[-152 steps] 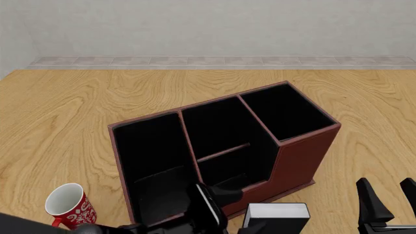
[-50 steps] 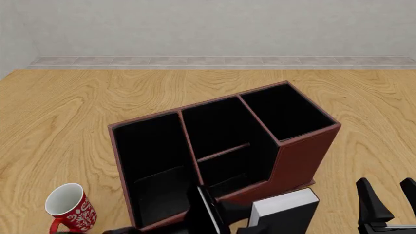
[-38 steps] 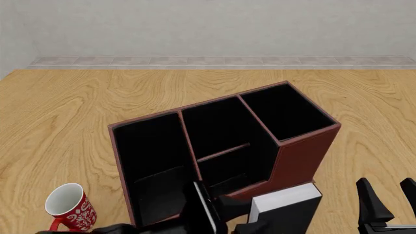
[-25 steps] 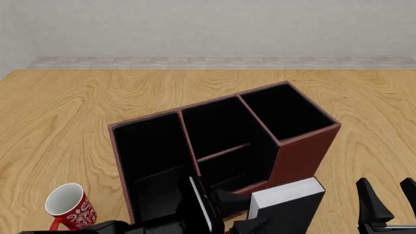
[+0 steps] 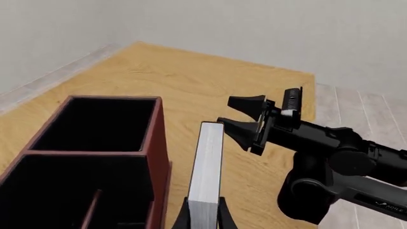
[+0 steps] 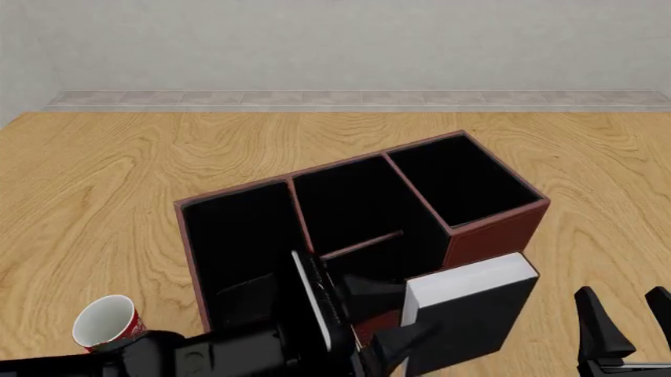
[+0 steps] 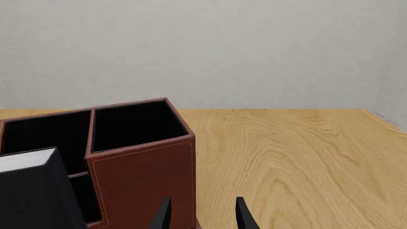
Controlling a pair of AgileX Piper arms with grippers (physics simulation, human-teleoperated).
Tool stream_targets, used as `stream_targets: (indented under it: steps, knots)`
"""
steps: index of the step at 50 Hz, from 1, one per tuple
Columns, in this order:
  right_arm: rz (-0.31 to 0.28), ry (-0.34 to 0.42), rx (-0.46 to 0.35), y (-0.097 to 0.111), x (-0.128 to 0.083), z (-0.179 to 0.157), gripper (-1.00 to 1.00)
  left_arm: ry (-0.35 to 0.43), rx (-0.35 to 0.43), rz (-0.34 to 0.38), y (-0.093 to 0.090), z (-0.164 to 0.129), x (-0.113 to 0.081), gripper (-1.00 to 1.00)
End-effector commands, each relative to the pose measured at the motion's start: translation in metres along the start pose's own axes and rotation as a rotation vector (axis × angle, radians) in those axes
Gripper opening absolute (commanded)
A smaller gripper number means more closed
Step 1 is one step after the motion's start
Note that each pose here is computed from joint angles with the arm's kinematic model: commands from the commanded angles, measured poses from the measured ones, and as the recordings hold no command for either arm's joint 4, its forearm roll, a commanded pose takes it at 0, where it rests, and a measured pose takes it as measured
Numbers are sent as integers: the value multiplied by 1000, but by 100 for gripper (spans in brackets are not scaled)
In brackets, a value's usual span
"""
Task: Pick up the book and place it in the right compartment of the caddy.
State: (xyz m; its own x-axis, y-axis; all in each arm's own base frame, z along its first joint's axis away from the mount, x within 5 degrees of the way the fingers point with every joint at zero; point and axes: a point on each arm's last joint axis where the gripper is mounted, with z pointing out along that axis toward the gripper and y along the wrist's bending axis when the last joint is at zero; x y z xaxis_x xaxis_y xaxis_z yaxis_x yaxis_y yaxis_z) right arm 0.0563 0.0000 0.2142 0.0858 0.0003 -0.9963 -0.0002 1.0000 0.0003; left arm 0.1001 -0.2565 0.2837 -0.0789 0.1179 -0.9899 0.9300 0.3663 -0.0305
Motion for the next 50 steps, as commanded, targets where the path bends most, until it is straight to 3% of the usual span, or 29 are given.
stream_targets:
  steps: [1,50]
  knots:
    - [0,0,0,0,0,0,100,-38,-4,44,0,-5,-27,-100]
    - [0,0,0,0,0,0,100,-105,-72,119,16,-4,-101,-100]
